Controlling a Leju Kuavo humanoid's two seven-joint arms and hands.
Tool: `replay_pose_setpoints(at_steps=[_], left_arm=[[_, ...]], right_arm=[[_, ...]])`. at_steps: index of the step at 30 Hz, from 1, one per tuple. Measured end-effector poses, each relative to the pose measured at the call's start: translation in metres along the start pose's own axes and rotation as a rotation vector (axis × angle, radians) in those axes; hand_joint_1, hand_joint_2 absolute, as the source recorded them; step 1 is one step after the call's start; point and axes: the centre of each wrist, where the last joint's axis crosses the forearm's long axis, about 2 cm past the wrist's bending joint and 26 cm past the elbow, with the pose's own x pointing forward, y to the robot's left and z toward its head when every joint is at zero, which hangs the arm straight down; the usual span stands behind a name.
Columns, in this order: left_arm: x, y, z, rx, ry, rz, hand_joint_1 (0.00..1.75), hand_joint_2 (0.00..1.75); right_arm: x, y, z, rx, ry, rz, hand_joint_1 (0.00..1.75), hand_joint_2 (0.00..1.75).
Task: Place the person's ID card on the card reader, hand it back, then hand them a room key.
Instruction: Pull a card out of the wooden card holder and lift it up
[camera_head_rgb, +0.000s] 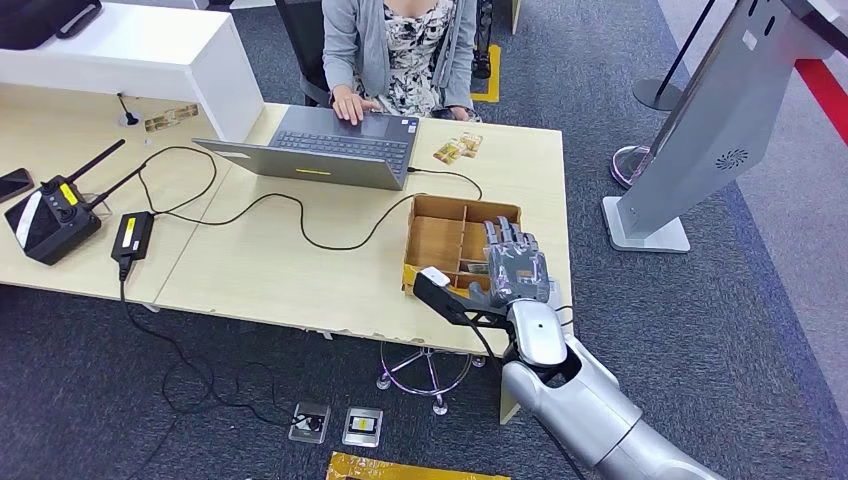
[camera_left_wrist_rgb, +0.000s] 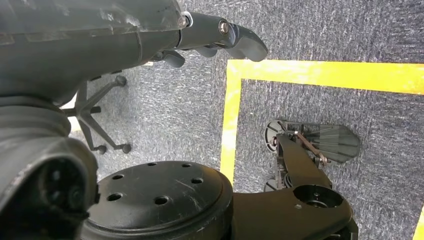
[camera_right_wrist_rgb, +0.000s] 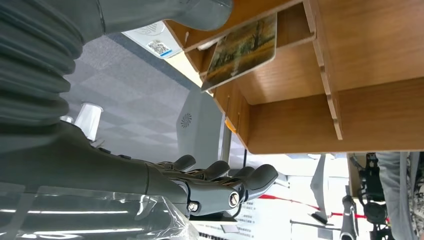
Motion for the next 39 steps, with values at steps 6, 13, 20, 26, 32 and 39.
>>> replay_pose_setpoints(at_steps=[6,13,20,26,32,39], left_arm=[[0.0,0.0,0.0,-0.003,-0.002,-0.006,0.0,0.0],[0.0,0.0,0.0,-0.009,-0.004,-0.015,0.0,0.0],[0.0,0.0,0.0,-0.01,-0.004,-0.018,0.0,0.0],[0.0,0.0,0.0,-0.01,-0.004,-0.017,0.0,0.0],[0.0,0.0,0.0,-0.01,-0.002,-0.017,0.0,0.0],[0.0,0.0,0.0,-0.01,-0.003,-0.021,0.0,0.0]], right_arm=[[-0.004,0.008,0.001,0.015,-0.002,-0.001,0.0,1.75],[-0.007,0.014,0.001,0.026,0.01,0.004,0.0,1.75],[-0.009,0.017,0.0,0.034,0.018,0.01,0.0,1.75],[-0.006,0.017,0.001,0.036,0.015,0.008,0.0,1.75],[-0.005,0.018,0.001,0.038,0.013,0.007,0.0,1.75],[-0.001,0.02,0.001,0.05,0.011,0.0,0.0,1.75]])
